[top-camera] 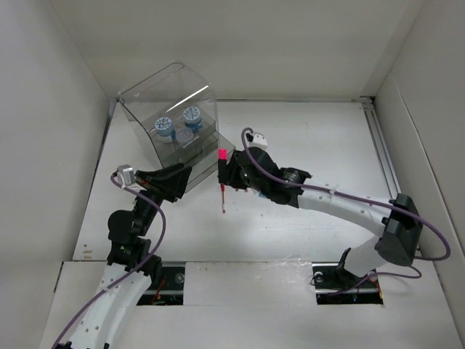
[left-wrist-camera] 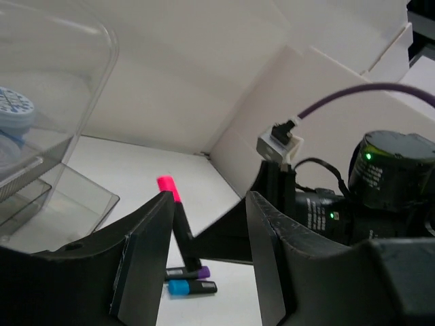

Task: Sort the stationery into containers
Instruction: Pick up the stationery from the center of the board, then place the stationery in the storage box.

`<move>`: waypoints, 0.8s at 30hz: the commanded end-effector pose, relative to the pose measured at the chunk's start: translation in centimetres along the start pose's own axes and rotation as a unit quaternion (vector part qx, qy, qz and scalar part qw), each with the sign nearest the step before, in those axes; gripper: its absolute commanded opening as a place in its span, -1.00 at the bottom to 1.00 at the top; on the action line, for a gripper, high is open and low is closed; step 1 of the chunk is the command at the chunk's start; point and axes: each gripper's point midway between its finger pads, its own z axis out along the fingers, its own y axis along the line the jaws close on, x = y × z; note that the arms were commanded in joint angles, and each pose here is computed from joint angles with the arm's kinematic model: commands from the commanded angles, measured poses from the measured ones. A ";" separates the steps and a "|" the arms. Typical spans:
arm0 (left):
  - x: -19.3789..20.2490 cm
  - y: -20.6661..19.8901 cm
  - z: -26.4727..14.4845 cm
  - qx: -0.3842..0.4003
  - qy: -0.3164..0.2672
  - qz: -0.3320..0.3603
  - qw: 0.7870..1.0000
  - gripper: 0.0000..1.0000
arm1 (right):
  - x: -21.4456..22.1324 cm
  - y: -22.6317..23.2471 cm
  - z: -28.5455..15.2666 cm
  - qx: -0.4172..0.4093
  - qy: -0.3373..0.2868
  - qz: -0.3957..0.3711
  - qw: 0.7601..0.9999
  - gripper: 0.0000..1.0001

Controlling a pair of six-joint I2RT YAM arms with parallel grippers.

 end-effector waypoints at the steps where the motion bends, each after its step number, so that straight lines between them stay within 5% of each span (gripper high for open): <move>1: -0.1 1.1 -0.3 -0.025 -0.016 -0.001 1.000 -0.13 | -2.4 6.0 2.1 -0.077 -0.030 0.015 0.996 -0.76; 14: 1.2 2.7 -0.5 -0.055 -0.002 0.002 0.999 -0.13 | -6.1 7.6 12.0 -0.070 -0.075 0.161 0.982 -0.78; 16: 1.2 2.7 -0.5 -0.055 -0.002 0.002 0.999 -0.13 | -5.6 7.8 12.4 -0.074 -0.063 0.166 0.981 -0.67; 21: 1.2 2.7 -0.4 -0.054 -0.002 0.002 0.999 -0.11 | -5.5 7.3 12.9 -0.070 -0.060 0.171 0.981 0.13; 24: 1.2 2.7 -0.4 -0.054 -0.002 0.002 0.999 -0.11 | -5.9 7.5 11.5 -0.079 -0.060 0.161 0.982 0.31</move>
